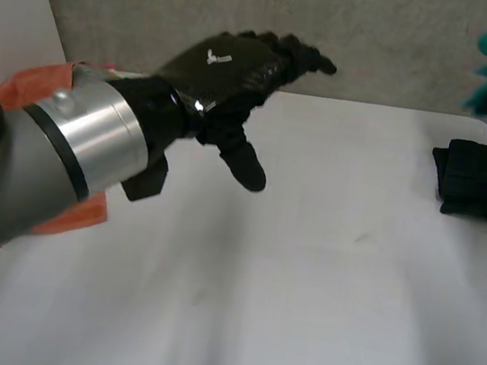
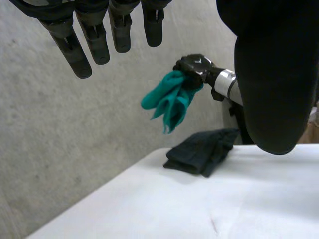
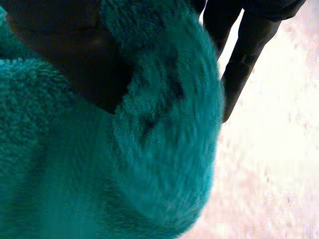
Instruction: Fold the laundry.
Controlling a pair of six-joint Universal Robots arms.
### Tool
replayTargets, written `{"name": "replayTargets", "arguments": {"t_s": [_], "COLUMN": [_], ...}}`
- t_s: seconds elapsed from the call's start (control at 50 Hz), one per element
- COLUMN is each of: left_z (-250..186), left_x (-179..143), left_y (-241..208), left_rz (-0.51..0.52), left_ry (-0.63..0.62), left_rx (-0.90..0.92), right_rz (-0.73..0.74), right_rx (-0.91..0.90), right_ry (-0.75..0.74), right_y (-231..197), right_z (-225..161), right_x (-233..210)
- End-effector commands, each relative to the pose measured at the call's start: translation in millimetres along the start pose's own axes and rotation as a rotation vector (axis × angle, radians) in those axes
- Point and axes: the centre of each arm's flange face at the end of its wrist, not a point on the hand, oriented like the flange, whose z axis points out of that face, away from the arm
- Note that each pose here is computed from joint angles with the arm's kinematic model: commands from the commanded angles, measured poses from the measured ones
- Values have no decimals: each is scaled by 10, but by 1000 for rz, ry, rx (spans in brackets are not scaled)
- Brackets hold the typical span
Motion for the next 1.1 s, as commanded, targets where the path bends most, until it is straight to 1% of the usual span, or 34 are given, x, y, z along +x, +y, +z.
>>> {"name": "replayTargets", "arguments": {"t_s": [0.02,0.04,0.12,0.18,0.26,0.28,0.4,0.46,0.5,0.56,0.64,0.66,0.72,0.74,0.8,0.82,0.86,0.88,0.9,0.94,0.96,0.98,1.0,1.02,1.04,1.06,1.1], "left_z": [78,88,110,118,134,136,121,94,82,67,34,17,-13,-36,-68,-85,-101,-107,-126,-144,-175,-195,-216,-245,-293,-321,-369], "left_x": [55,72,74,73,79,85,124,145,155,166,177,178,183,177,158,130,97,73,20,-64,-174,-235,-313,-394,-579,-686,-905], "left_y": [251,301,375,389,372,360,278,242,230,224,224,218,194,166,110,38,-40,-81,-192,-321,-458,-523,-578,-633,-690,-717,-724], "left_rz": [-11,-13,-12,-12,-9,-7,6,10,11,10,5,3,10,13,18,28,36,41,52,65,80,86,90,96,111,126,161], "left_ry": [16,19,16,14,17,20,29,32,34,35,36,34,32,26,14,-2,-24,-39,-78,-136,-211,-254,-306,-362,-477,-534,-642], "left_rx": [-45,-54,-64,-66,-59,-56,-36,-29,-26,-26,-31,-31,-26,-17,1,28,58,76,122,176,229,252,268,283,290,291,267], "right_rz": [-43,-42,-34,-49,-72,-73,-11,7,3,-21,-146,-221,-353,-459,-625,-695,-716,-715,-695,-656,-630,-567,-530,-498,-463,-394,-320], "right_rx": [-137,-179,-253,-270,-262,-251,-239,-262,-298,-346,-462,-510,-570,-602,-619,-598,-519,-462,-336,-211,-146,-27,23,68,102,157,181], "right_ry": [-150,-191,-281,-316,-308,-294,-239,-176,-128,-97,-82,-79,-52,-6,124,229,311,333,350,338,322,262,217,174,124,11,-113], "right_y": [1217,1442,1750,1797,1678,1593,1270,1127,1045,971,884,849,778,717,557,412,207,96,-143,-382,-504,-725,-816,-901,-951,-1051,-1114], "right_z": [-360,-508,-790,-869,-813,-761,-609,-580,-590,-613,-706,-735,-728,-688,-564,-457,-296,-213,-62,44,89,135,134,124,94,7,-129], "right_x": [287,331,420,456,567,616,720,852,960,1055,1202,1289,1436,1551,1785,1895,1918,1899,1822,1675,1579,1331,1183,1057,913,637,346]}}
